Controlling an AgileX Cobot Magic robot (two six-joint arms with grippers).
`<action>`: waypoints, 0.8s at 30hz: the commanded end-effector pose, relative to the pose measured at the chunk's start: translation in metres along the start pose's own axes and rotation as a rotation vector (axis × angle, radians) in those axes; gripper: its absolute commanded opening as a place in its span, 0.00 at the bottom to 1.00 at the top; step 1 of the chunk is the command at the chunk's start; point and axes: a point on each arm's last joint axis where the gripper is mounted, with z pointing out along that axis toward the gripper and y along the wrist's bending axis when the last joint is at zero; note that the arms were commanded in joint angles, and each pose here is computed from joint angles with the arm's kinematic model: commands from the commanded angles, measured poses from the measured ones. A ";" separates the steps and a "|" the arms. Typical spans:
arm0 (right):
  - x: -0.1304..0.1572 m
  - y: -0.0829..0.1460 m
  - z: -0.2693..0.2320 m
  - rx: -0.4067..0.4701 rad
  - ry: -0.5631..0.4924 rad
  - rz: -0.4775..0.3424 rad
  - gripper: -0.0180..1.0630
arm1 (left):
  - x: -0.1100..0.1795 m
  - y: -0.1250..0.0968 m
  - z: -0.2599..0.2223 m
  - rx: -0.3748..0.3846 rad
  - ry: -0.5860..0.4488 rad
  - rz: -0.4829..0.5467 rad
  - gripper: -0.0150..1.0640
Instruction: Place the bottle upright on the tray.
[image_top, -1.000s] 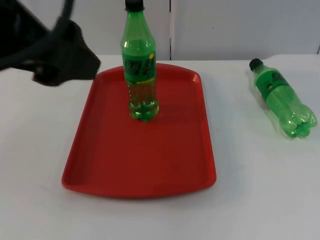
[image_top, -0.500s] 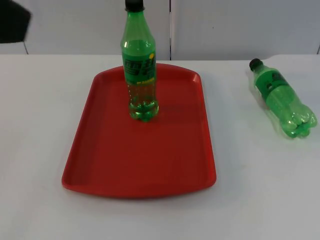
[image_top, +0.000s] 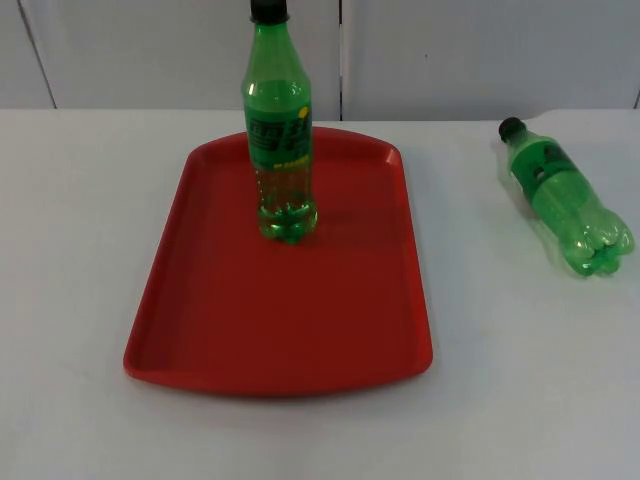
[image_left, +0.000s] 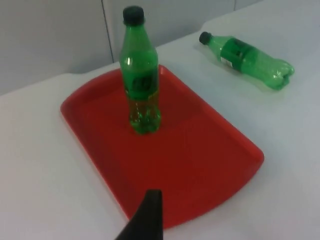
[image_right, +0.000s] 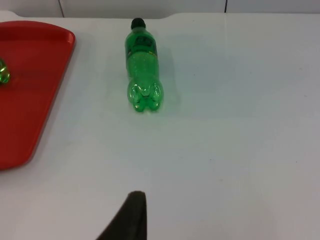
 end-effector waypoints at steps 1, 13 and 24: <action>0.000 0.000 0.000 0.010 -0.007 0.003 0.99 | 0.012 -0.002 -0.006 0.018 0.023 -0.008 0.87; 0.000 0.000 0.000 0.010 -0.009 0.003 0.99 | 0.050 0.003 -0.028 -0.082 -0.011 -0.070 0.87; 0.000 0.000 0.000 0.011 -0.011 0.002 0.99 | 0.061 0.004 -0.032 -0.091 0.007 -0.067 0.87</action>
